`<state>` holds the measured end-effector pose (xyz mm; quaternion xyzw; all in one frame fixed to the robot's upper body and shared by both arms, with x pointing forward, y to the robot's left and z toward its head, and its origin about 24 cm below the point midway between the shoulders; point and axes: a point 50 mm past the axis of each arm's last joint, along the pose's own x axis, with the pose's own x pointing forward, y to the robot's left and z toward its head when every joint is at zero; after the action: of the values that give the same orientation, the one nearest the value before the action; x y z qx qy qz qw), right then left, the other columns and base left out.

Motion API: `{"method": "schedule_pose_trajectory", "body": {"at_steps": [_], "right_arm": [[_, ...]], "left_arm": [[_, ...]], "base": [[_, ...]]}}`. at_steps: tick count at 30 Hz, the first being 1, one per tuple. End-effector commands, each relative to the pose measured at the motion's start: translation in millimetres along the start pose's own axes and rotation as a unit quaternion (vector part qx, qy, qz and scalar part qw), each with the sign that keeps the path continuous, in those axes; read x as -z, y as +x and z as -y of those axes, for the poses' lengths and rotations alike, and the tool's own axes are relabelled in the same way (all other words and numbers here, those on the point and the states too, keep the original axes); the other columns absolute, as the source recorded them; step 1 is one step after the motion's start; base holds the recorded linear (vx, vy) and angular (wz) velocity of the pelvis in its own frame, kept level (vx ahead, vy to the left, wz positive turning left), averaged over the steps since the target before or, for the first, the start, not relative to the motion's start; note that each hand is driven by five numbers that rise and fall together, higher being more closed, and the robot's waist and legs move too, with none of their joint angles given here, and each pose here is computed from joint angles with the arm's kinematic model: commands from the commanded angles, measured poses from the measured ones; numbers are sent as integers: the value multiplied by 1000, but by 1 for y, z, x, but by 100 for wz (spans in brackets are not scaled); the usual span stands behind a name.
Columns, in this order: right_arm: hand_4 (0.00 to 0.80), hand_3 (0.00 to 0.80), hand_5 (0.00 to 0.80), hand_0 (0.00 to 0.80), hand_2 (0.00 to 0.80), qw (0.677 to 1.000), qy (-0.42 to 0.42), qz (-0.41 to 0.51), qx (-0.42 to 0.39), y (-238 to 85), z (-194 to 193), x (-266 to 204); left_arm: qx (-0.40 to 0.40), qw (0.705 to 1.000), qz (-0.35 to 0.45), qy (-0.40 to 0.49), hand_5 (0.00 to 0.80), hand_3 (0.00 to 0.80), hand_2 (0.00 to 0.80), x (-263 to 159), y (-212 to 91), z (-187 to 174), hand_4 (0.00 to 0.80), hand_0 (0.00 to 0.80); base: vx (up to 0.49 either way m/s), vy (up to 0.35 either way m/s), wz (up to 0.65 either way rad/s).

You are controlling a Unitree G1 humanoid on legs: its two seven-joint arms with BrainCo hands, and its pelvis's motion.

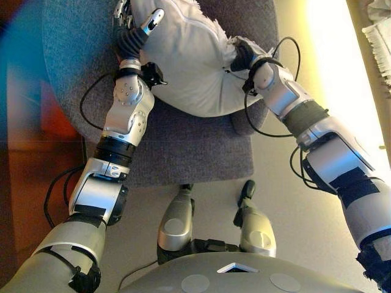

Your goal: Pick up the cushion and take it to the sofa

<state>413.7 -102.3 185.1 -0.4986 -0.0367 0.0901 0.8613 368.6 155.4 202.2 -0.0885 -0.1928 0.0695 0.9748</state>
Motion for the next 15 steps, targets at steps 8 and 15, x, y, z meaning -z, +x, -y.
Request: {"method": "schedule_pose_trajectory", "body": {"at_steps": [8, 15], "right_arm": [[800, 800, 800, 800, 800, 999, 26, 18, 44, -7, 12, 3], [800, 800, 800, 800, 800, 998, 35, -5, 47, -18, 9, 29]], "left_arm": [[43, 992, 115, 15, 0, 0, 0, -54, 9, 9, 0, 0], [-24, 990, 131, 46, 0, 0, 0, -66, 10, -33, 0, 0]], "base": [[22, 0, -2], [50, -4, -2]]}}
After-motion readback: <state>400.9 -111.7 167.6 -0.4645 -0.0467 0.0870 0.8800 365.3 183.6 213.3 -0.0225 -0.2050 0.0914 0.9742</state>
